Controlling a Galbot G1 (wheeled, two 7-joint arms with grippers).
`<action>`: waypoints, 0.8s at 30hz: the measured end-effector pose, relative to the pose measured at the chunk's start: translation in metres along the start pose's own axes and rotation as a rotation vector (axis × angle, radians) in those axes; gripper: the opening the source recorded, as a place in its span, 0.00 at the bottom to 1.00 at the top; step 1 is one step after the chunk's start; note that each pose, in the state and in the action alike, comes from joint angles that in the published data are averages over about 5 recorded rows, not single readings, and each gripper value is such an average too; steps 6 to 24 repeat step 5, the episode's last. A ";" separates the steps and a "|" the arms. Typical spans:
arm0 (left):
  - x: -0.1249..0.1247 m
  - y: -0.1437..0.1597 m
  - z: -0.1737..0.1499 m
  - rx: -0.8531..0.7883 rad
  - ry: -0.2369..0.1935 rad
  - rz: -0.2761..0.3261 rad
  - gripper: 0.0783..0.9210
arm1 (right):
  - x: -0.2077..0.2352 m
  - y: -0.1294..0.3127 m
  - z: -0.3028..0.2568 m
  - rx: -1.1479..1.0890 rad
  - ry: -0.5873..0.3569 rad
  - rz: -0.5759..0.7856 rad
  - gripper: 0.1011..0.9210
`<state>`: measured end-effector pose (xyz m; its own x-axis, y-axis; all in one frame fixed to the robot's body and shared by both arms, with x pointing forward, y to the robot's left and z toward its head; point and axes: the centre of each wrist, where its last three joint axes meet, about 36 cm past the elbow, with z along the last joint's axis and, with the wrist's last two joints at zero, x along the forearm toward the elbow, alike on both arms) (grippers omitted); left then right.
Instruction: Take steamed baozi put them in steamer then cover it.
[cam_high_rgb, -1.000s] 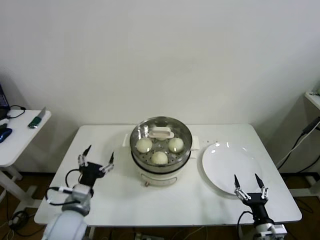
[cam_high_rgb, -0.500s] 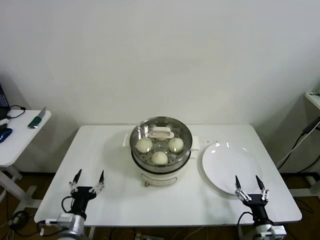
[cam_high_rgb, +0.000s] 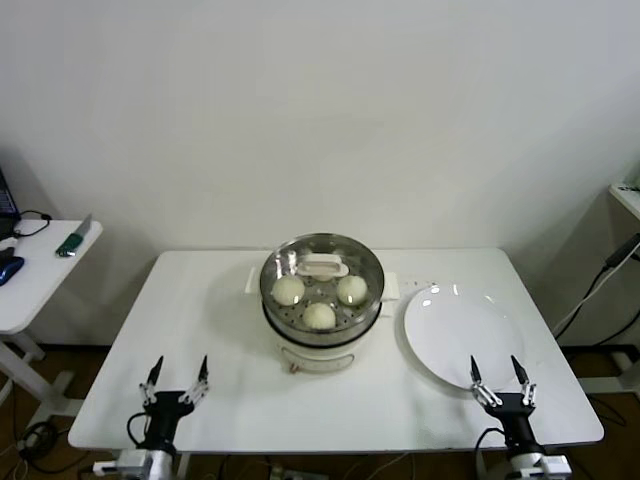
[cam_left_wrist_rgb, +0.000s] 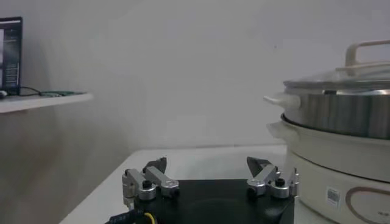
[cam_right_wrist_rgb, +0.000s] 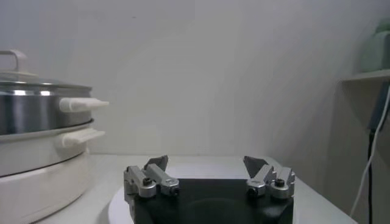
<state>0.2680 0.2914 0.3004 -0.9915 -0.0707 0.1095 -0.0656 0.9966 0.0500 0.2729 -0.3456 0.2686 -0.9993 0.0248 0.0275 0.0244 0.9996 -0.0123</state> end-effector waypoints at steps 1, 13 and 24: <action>0.001 0.000 0.001 0.002 -0.002 -0.001 0.88 | 0.000 0.000 0.000 0.000 0.000 0.000 0.88; 0.003 -0.001 0.002 0.010 -0.005 -0.005 0.88 | 0.000 0.001 0.000 -0.003 -0.001 -0.001 0.88; 0.003 -0.001 0.002 0.010 -0.005 -0.005 0.88 | 0.000 0.001 0.000 -0.003 -0.001 -0.001 0.88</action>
